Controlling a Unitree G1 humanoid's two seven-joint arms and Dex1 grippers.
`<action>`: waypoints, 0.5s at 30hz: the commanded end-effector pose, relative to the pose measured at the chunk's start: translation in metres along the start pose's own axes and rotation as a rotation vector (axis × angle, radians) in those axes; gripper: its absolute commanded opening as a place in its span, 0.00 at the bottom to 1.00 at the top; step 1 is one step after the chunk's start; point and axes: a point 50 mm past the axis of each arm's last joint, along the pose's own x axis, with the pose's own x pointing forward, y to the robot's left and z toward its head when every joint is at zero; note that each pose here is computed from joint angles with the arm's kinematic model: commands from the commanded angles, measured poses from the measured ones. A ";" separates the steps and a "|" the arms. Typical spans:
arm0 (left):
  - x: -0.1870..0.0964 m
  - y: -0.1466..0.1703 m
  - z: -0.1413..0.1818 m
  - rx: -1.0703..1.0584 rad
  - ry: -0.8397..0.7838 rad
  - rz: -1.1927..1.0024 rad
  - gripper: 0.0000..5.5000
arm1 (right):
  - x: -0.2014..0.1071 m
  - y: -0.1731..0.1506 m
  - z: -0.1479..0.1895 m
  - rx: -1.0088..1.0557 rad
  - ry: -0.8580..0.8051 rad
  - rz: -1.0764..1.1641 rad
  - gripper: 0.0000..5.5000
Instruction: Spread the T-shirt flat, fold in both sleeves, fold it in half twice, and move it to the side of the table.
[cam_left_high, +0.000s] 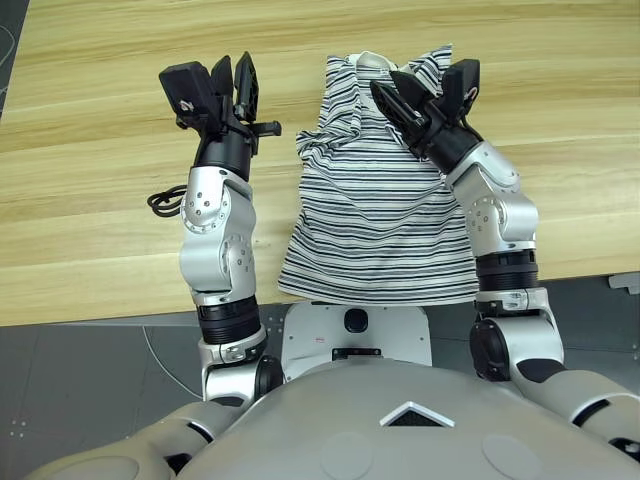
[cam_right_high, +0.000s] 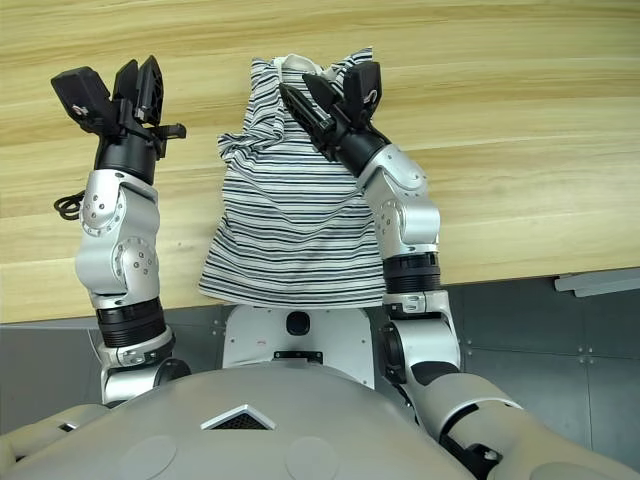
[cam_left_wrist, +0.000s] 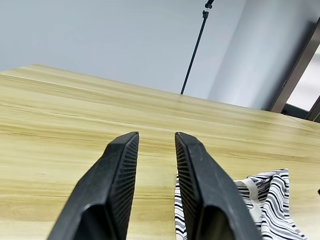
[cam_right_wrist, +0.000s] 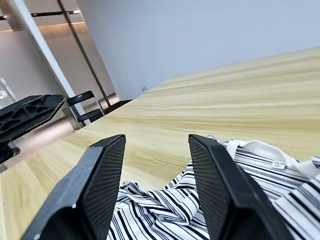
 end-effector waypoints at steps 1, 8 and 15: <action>-0.006 0.010 0.030 0.343 -0.120 -0.205 0.25 | -0.020 0.009 0.021 -0.407 0.009 0.148 0.42; -0.039 0.047 0.039 1.339 -0.071 -0.883 0.33 | -0.087 0.025 0.029 -0.870 0.295 0.610 0.48; -0.086 0.073 -0.003 1.444 0.258 -1.483 0.47 | -0.156 0.005 0.015 -0.856 0.836 0.870 0.65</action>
